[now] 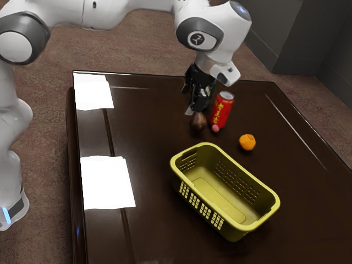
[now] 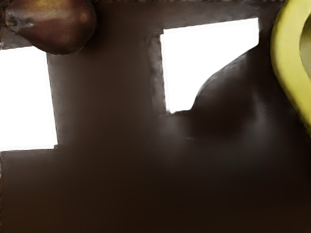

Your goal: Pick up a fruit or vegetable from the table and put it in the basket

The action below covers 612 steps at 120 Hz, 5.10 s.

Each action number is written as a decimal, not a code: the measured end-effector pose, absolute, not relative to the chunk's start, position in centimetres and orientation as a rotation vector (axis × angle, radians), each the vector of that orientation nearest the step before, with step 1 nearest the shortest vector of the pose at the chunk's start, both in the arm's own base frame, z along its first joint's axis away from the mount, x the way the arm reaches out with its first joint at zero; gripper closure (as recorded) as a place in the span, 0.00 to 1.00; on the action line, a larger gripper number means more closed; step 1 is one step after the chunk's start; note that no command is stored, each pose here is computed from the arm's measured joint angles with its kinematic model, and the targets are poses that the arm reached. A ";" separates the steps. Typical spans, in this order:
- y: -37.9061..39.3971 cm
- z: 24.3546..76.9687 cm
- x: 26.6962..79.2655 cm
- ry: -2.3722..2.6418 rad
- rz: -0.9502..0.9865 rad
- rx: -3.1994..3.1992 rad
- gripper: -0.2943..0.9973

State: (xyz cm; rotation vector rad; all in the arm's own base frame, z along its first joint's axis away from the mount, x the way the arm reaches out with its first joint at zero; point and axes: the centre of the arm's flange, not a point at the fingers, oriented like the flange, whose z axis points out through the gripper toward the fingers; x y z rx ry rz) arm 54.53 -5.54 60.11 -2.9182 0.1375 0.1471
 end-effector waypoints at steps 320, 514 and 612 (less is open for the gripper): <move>5.4 42.8 72.4 -1.227 -0.098 -2.852 0.22; 3.8 43.5 73.0 -1.101 -0.167 -2.921 0.64; -21.4 50.4 59.5 -0.627 -0.081 -2.826 0.64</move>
